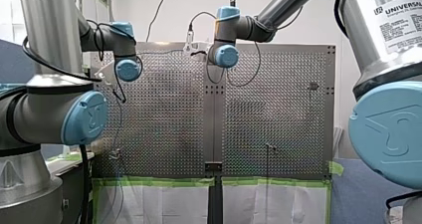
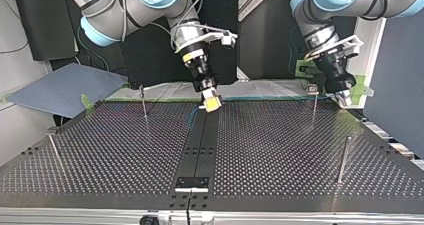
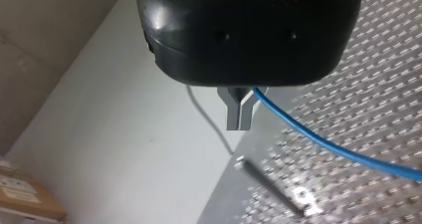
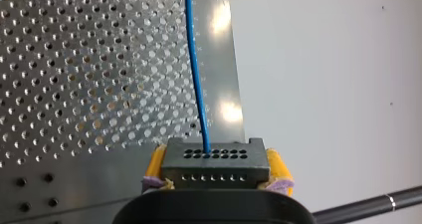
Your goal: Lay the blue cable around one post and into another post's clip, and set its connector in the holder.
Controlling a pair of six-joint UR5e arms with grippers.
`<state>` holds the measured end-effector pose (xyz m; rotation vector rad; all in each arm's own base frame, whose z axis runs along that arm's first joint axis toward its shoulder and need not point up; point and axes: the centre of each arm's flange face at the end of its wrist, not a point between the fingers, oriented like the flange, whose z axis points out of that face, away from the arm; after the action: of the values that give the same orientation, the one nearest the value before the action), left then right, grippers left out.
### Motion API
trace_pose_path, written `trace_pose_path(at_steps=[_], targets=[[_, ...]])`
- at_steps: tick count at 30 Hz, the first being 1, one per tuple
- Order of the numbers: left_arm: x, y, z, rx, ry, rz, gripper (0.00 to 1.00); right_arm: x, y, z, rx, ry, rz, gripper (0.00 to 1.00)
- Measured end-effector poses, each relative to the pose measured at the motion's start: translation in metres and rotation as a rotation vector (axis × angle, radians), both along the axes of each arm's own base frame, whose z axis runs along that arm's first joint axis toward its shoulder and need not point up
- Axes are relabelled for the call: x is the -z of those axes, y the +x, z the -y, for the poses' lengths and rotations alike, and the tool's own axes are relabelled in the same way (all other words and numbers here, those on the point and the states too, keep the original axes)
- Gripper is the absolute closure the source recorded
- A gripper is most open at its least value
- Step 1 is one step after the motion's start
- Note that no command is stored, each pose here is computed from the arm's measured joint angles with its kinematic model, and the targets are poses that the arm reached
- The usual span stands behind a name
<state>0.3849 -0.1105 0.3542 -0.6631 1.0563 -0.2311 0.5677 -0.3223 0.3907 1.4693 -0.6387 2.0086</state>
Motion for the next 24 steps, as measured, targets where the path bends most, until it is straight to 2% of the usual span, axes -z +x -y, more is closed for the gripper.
trace_pose_path(at_steps=[6, 10, 13, 20, 24], targets=[[-0.023, 0.015, -0.021, -0.041, -0.009, 0.022, 1.00, 0.004, 0.017, -0.005, -0.028, 0.013, -0.029, 0.78], [-0.036, 0.022, -0.028, -0.054, -0.009, 0.036, 1.00, -0.004, 0.024, -0.007, -0.041, 0.018, -0.033, 0.78], [-0.045, 0.027, -0.029, -0.051, -0.005, 0.036, 1.00, -0.012, 0.029, -0.008, -0.050, 0.015, -0.025, 0.78], [-0.059, 0.042, -0.029, -0.029, 0.004, 0.014, 1.00, -0.039, 0.037, -0.003, -0.058, -0.002, 0.016, 0.78], [-0.072, 0.050, -0.031, -0.027, 0.000, 0.026, 1.00, -0.043, 0.042, -0.001, -0.060, -0.003, 0.021, 0.78]])
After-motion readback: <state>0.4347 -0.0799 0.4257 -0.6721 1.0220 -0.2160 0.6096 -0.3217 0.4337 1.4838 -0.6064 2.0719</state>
